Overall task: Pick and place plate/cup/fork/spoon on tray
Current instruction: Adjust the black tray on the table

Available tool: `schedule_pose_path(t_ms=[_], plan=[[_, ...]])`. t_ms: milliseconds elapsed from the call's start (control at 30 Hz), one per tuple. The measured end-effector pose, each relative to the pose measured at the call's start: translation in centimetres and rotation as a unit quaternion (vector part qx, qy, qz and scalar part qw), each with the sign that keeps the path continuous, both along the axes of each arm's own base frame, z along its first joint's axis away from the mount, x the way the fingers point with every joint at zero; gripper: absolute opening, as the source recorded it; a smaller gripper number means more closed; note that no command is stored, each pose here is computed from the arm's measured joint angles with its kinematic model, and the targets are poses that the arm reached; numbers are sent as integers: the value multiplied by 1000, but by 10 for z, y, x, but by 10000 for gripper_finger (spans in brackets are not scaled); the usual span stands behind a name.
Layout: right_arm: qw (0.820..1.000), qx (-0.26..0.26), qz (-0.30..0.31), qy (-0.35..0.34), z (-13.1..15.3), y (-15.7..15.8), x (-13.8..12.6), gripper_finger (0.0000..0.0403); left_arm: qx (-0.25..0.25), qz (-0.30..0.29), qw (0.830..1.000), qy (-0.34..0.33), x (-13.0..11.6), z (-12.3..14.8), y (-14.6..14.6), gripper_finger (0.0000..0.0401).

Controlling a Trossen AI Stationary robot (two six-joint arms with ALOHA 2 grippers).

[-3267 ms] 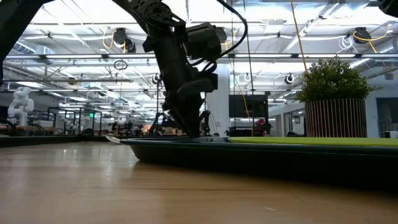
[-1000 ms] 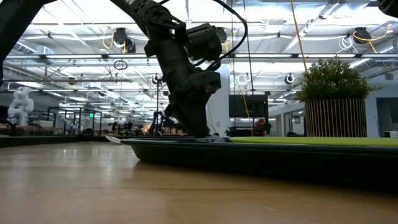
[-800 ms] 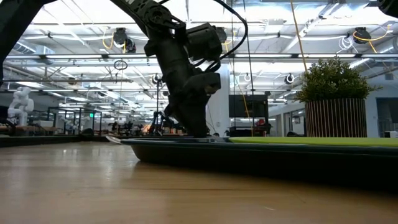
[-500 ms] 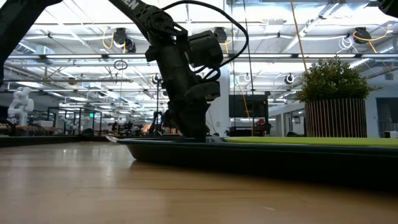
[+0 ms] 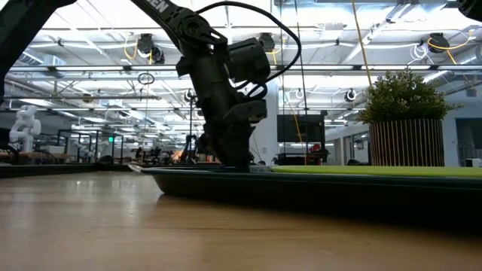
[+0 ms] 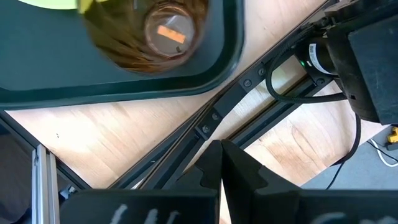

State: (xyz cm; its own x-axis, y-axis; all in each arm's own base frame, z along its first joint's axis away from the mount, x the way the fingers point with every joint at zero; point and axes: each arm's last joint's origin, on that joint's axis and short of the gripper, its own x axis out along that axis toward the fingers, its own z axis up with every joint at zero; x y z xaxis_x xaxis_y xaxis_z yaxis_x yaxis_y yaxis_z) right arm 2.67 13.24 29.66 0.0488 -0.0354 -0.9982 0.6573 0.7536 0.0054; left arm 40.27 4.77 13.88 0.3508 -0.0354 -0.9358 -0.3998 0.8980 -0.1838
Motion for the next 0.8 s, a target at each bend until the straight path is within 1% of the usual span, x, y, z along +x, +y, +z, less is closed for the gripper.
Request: schedule_pose_path(t_ms=[200,500,800], plan=[[1000,0,-2,0,0,0,0,0,-6,16,1000,7,-1,0,0,87],[1000,-15,-1,2,-4,6,1,0,-12,31,999,20,-4,-1,2,83],[1000,-26,14,5,-6,10,2,0,-16,66,997,22,-5,-2,8,82]])
